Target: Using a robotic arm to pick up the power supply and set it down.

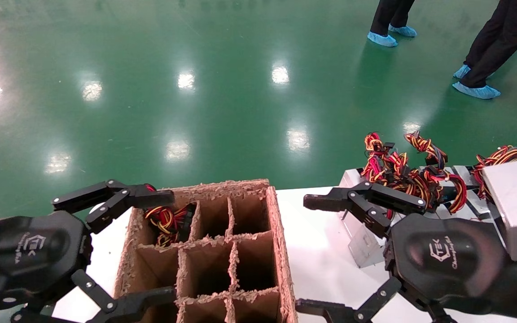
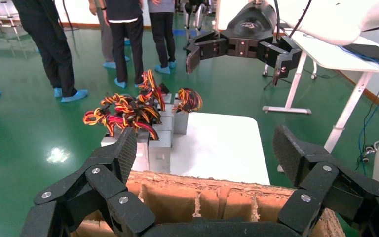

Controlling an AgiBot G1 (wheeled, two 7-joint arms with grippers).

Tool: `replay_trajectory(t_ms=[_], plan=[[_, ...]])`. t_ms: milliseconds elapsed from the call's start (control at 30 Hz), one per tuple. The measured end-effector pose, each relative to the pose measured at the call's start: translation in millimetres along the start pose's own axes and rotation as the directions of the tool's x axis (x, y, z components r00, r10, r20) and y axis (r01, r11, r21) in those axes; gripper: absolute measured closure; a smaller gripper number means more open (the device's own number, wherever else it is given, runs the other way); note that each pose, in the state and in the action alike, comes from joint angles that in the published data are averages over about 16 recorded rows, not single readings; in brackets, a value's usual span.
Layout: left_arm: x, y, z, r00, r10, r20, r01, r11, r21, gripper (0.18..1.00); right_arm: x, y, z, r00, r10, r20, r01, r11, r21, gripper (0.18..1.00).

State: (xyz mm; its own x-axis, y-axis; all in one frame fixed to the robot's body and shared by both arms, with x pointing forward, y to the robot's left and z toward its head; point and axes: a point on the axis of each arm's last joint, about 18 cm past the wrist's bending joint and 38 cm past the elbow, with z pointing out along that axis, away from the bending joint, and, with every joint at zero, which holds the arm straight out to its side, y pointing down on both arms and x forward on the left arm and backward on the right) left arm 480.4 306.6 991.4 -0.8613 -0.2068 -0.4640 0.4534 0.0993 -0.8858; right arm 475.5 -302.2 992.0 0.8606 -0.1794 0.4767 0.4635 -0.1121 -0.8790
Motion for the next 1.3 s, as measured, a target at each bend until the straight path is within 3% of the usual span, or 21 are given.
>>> replay_trajectory(t_ms=[1300], plan=[[0.0, 0.0, 0.0, 1.0, 0.0, 0.0, 0.0, 1.0, 0.0, 0.196, 0.0, 0.0, 0.0, 1.0, 0.0, 0.0, 0.0, 1.0, 0.0, 0.178]])
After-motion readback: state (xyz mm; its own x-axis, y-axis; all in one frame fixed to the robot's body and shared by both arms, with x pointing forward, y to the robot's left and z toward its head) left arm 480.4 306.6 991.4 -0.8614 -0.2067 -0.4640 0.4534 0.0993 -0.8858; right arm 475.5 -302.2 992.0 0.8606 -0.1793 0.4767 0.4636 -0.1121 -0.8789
